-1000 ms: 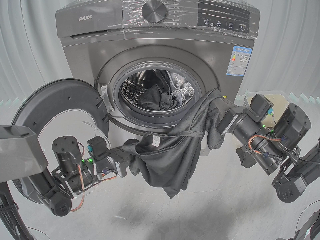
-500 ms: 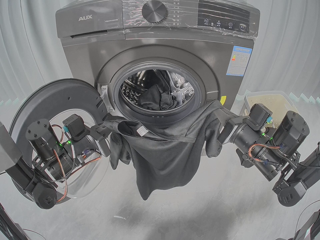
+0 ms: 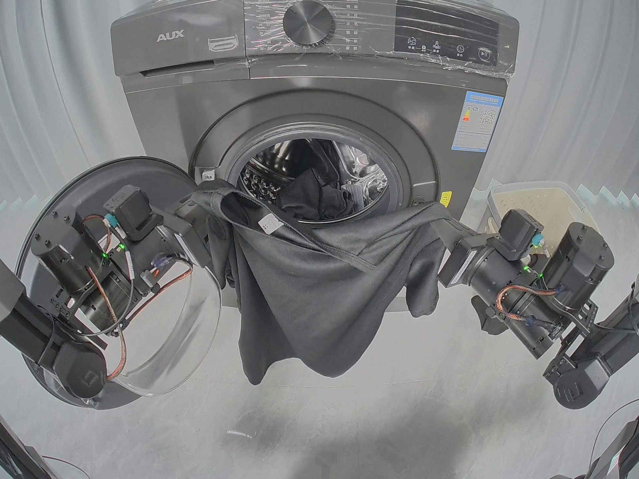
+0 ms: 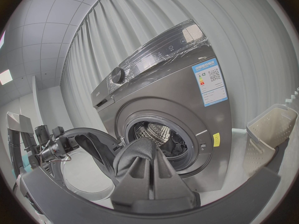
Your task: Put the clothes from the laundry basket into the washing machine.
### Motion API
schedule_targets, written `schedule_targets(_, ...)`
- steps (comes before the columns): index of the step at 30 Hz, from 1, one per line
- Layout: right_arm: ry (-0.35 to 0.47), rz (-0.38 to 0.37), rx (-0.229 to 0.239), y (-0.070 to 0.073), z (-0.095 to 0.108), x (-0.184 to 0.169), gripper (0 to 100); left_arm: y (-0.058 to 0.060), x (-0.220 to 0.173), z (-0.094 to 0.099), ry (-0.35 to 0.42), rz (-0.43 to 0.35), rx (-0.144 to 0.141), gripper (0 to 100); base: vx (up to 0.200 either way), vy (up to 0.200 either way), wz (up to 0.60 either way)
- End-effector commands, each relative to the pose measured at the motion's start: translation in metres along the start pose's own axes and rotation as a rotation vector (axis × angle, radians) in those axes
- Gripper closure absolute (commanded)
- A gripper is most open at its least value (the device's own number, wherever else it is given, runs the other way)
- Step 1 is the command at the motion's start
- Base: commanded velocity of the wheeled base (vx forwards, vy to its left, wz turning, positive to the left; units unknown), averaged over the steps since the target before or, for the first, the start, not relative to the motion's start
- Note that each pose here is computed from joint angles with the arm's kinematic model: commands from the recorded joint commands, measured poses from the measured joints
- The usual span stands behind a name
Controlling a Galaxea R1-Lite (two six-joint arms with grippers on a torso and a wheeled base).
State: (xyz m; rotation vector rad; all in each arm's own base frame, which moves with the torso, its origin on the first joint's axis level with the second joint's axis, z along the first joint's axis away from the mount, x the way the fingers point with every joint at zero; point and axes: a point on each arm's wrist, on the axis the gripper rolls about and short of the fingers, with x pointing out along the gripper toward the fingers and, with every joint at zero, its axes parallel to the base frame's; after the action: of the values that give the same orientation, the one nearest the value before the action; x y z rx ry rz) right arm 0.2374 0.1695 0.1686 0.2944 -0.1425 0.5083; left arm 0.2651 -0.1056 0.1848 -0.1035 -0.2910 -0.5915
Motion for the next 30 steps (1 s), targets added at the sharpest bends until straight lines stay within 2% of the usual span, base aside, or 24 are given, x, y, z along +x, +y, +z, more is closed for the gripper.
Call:
schedule_targets(1,-0.006,-0.011,-0.002,-0.003,0.001,0.002,100,0.000,-0.001,0.012,-0.040,0.001,0.010,100,0.000,0.000,0.00)
schedule_targets(17,-0.092,-0.061,-0.019,-0.018,0.028,0.005,100,0.002,-0.004,0.016,-0.052,0.010,0.018,100,0.000,0.000,0.00)
schedule_targets(21,-0.107,-0.081,-0.027,-0.024,0.034,0.004,100,0.001,-0.005,0.022,-0.070,0.009,0.033,100,0.000,0.000,0.00)
schedule_targets(24,-0.116,-0.081,-0.027,-0.024,0.036,0.005,100,0.000,-0.007,0.029,-0.089,0.007,0.028,100,0.000,0.000,0.00)
schedule_targets(30,-0.116,-0.080,-0.027,-0.024,0.036,0.006,100,0.004,-0.008,0.028,-0.085,0.021,0.032,100,0.000,0.000,0.00)
